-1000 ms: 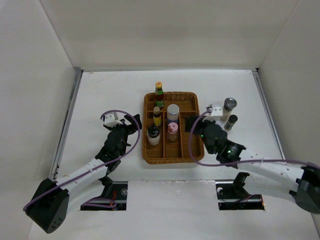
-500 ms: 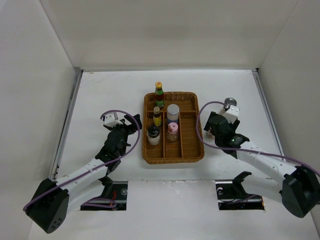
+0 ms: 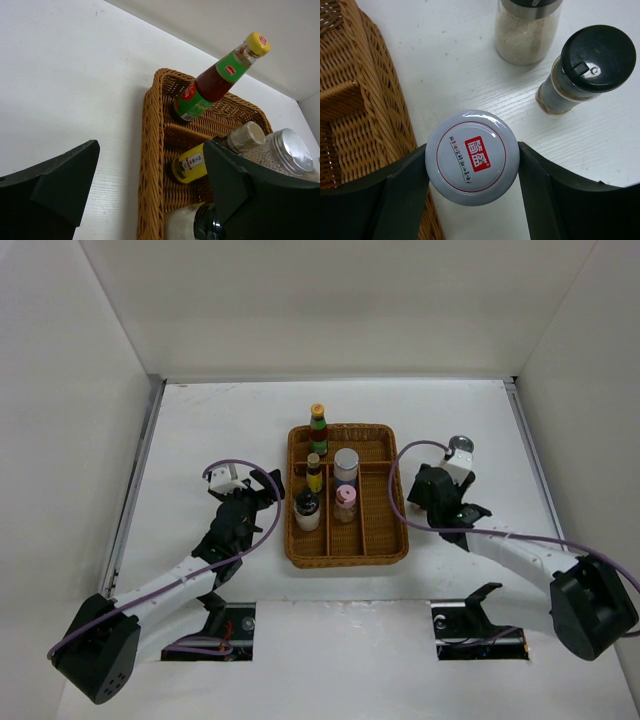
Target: Organize the condiment bottles
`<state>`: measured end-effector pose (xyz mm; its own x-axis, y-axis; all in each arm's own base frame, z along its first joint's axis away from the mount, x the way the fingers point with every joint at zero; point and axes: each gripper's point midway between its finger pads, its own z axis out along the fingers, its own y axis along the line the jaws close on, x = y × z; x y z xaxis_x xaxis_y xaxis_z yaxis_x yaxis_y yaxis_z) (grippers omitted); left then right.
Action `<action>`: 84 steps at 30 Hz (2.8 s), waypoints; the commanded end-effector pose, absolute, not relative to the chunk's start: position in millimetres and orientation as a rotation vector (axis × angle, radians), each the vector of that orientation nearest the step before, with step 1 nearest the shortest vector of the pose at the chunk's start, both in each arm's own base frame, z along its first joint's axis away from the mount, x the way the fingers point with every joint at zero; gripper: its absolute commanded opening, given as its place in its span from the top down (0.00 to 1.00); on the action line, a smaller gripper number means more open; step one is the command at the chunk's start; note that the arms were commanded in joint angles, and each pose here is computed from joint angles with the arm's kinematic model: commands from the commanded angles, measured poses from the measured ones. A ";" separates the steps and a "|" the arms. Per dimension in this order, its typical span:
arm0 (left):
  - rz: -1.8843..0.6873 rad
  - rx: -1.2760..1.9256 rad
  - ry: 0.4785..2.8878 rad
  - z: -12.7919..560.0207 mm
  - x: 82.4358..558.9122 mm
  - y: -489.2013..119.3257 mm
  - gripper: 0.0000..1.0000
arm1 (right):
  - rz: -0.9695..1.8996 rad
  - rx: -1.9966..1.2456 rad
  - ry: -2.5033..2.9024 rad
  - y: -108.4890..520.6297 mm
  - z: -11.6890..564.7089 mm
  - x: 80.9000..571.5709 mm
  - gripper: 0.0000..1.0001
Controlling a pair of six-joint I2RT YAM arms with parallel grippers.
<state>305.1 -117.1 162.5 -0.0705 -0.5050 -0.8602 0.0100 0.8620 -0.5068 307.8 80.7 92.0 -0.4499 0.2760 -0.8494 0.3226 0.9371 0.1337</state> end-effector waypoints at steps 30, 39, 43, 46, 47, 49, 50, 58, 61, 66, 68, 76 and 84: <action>-0.481 -0.421 1.534 178.6 305.4 -114.5 0.16 | 0.544 -0.184 1.847 314.8 190.0 228.3 0.54; -0.480 -0.418 1.541 176.9 306.7 -116.0 0.16 | 0.504 -0.243 1.900 322.8 151.3 219.7 0.46; -0.478 -0.419 1.542 176.5 306.3 -115.1 0.16 | 0.500 -0.250 1.910 322.4 144.4 218.7 0.28; -0.479 -0.419 1.540 176.6 306.6 -115.3 0.16 | 0.508 -0.241 1.882 317.4 160.1 218.9 0.18; -0.477 -0.419 1.543 176.1 306.9 -115.5 0.16 | 0.519 -0.242 1.876 316.0 165.1 217.8 0.17; -0.482 -0.414 1.545 176.1 306.1 -117.3 0.16 | 0.530 -0.247 1.854 308.7 179.8 214.8 0.13; -0.486 -0.414 1.541 177.4 305.8 -117.7 0.16 | 0.529 -0.246 1.833 301.7 189.3 213.4 0.12; -0.490 -0.413 1.540 177.6 305.6 -119.1 0.15 | 0.344 0.308 1.635 157.6 254.3 301.0 0.70; -0.493 -0.409 1.543 176.2 303.6 -119.2 0.15 | 0.124 0.439 1.632 98.8 253.9 343.8 0.68; -0.508 -0.397 1.548 176.6 301.8 -124.3 0.15 | -0.202 0.509 1.720 26.7 236.1 389.1 0.21; -0.518 -0.389 1.548 177.1 301.0 -127.6 0.15 | -0.267 0.524 1.759 11.2 227.9 398.2 0.13; -0.511 -0.388 1.557 175.0 303.1 -128.5 0.15 | -0.243 0.491 1.887 -4.9 193.2 423.9 0.06; -0.508 -0.389 1.562 173.4 304.0 -128.6 0.15 | -0.177 0.501 1.983 2.8 153.8 435.3 0.10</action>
